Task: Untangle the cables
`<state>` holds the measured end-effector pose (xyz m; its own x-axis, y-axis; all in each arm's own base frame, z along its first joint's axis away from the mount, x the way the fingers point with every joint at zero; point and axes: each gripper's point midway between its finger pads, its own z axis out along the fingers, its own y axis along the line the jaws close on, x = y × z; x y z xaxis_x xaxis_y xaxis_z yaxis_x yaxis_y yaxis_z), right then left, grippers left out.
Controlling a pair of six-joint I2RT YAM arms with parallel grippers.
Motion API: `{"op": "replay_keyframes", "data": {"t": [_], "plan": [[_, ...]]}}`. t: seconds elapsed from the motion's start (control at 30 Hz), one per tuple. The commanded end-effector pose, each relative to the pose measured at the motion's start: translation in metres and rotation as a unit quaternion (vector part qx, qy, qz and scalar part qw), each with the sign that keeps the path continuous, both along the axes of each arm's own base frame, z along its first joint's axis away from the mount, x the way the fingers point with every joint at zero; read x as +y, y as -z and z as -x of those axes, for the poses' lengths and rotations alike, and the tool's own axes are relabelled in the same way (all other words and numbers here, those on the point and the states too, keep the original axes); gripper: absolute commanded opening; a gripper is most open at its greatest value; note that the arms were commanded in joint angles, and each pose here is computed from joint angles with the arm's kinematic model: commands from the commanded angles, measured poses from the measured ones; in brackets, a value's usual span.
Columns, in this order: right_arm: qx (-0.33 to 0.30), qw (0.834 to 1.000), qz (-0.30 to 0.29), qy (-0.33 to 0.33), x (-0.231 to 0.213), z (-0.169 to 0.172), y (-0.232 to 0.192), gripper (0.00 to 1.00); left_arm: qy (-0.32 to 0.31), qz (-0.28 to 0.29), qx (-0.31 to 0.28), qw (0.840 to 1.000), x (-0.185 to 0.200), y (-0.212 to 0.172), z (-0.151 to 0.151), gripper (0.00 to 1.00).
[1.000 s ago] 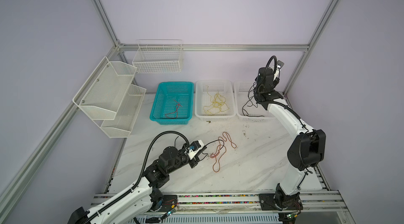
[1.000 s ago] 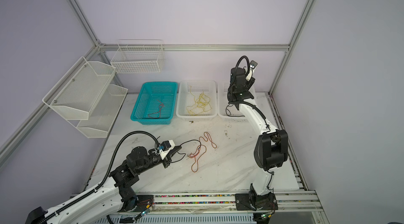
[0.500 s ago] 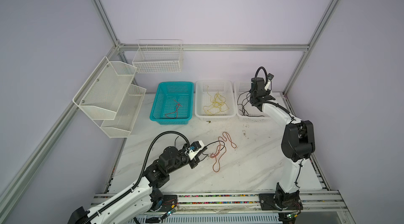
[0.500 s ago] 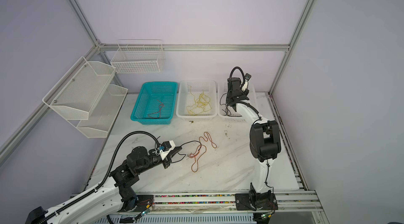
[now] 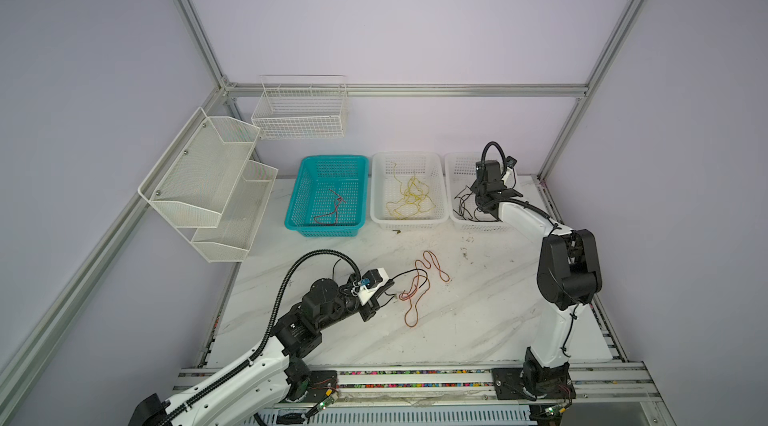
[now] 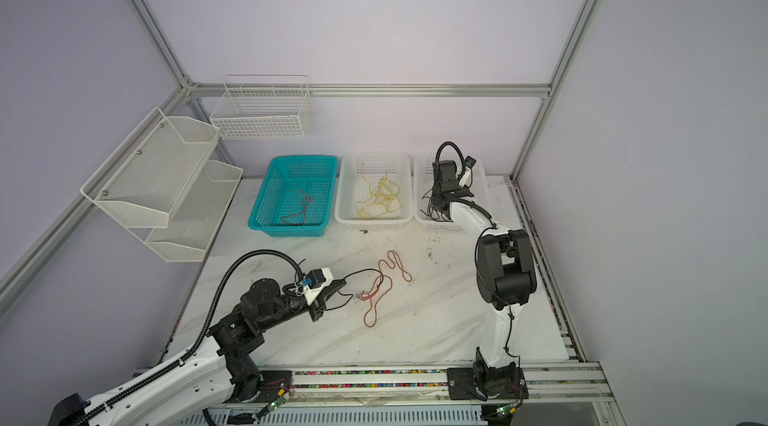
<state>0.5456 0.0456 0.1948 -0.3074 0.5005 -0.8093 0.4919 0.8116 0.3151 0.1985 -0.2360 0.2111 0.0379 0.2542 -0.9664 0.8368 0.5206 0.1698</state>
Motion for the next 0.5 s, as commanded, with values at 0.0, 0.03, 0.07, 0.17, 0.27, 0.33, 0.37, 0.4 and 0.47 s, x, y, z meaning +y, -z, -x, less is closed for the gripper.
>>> {"op": "replay_keyframes", "data": {"t": [0.0,0.03,0.07,0.17,0.27,0.33,0.37,0.4,0.47], "plan": [[-0.037,0.998,-0.037,-0.021,0.006,0.011,-0.042,0.53,0.014,0.041,-0.053,0.998,-0.005,-0.056,0.002,0.00],[-0.041,0.998,-0.044,-0.031,0.009,0.014,-0.048,0.56,0.014,0.041,-0.053,0.998,-0.005,-0.056,0.002,0.00],[-0.046,0.997,-0.050,-0.041,0.012,0.016,-0.053,0.57,0.014,0.042,-0.054,0.998,-0.005,-0.057,0.002,0.00],[-0.065,0.992,-0.069,-0.082,0.023,0.028,-0.075,0.59,0.013,0.043,-0.053,0.998,-0.005,-0.057,0.002,0.00],[-0.097,0.977,-0.110,-0.157,0.046,0.049,-0.096,0.59,0.006,0.048,-0.045,0.998,-0.004,-0.058,0.000,0.00],[-0.131,0.958,-0.135,-0.217,0.065,0.069,-0.110,0.61,0.001,0.050,-0.037,0.998,-0.004,-0.059,-0.001,0.00],[-0.149,0.947,-0.146,-0.245,0.073,0.082,-0.118,0.61,-0.004,0.052,-0.032,0.998,-0.004,-0.060,-0.003,0.00],[-0.163,0.936,-0.154,-0.271,0.080,0.093,-0.125,0.61,-0.010,0.054,-0.027,0.998,-0.003,-0.060,-0.005,0.00],[-0.185,0.916,-0.167,-0.314,0.092,0.118,-0.136,0.62,-0.023,0.068,-0.018,0.997,-0.001,-0.065,-0.008,0.00]]}}
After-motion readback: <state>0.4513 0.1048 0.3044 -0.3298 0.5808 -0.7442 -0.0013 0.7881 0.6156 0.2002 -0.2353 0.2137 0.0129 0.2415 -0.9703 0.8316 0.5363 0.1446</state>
